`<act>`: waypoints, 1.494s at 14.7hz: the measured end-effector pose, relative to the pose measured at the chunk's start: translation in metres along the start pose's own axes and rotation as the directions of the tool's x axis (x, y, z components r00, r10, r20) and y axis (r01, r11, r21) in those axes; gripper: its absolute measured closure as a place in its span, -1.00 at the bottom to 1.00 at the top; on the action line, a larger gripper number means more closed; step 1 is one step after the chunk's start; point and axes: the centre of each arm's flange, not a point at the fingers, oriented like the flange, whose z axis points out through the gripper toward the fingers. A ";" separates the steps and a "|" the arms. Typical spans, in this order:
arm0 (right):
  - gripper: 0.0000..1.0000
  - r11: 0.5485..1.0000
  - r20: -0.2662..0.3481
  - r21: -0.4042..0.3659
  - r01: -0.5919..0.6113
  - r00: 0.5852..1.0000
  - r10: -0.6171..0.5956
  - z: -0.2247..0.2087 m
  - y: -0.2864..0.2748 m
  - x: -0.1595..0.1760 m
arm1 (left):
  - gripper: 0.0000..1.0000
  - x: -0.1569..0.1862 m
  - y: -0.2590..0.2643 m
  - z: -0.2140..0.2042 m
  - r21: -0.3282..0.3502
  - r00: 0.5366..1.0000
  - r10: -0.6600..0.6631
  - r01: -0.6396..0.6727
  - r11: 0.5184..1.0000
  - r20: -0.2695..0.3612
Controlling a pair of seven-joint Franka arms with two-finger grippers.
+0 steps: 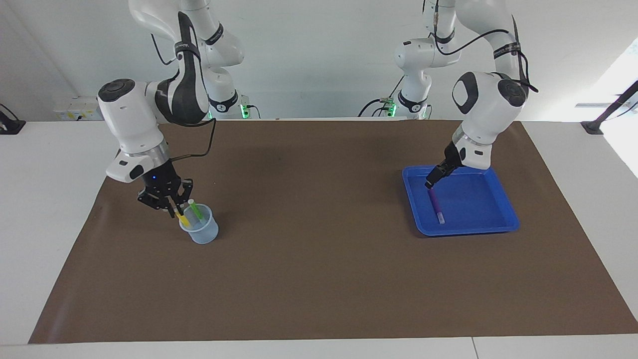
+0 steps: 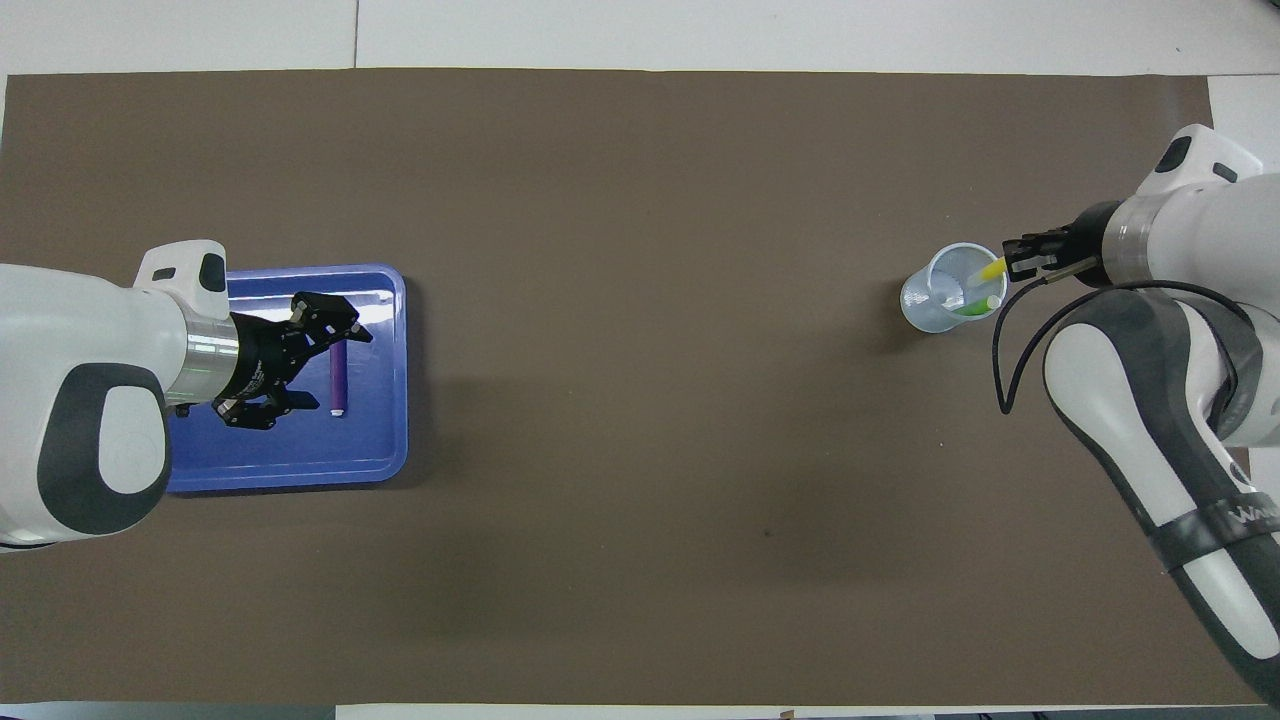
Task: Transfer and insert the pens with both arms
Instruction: 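Insert the yellow pen into the cup while the left gripper reaches the purple pen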
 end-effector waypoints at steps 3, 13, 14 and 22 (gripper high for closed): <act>0.65 1.000 0.001 0.001 -0.004 1.000 0.004 0.011 0.000 -0.002 | -1.00 0.025 -0.007 0.020 0.015 0.981 0.191 -0.190 0.982 -0.037; -0.10 0.994 -0.022 0.015 -0.107 0.994 0.107 0.026 0.001 -0.008 | -0.84 0.038 -0.012 0.096 0.053 0.908 0.417 -0.418 0.907 0.032; -0.30 0.993 -0.024 0.015 -0.116 0.993 0.116 0.026 0.001 -0.008 | -0.83 0.038 -0.012 0.097 0.052 0.903 0.428 -0.430 0.902 0.034; -1.00 0.982 0.001 0.030 -0.189 0.982 0.189 -0.023 0.005 0.014 | 0.19 0.041 -0.012 0.094 0.056 0.895 0.444 -0.445 0.894 0.029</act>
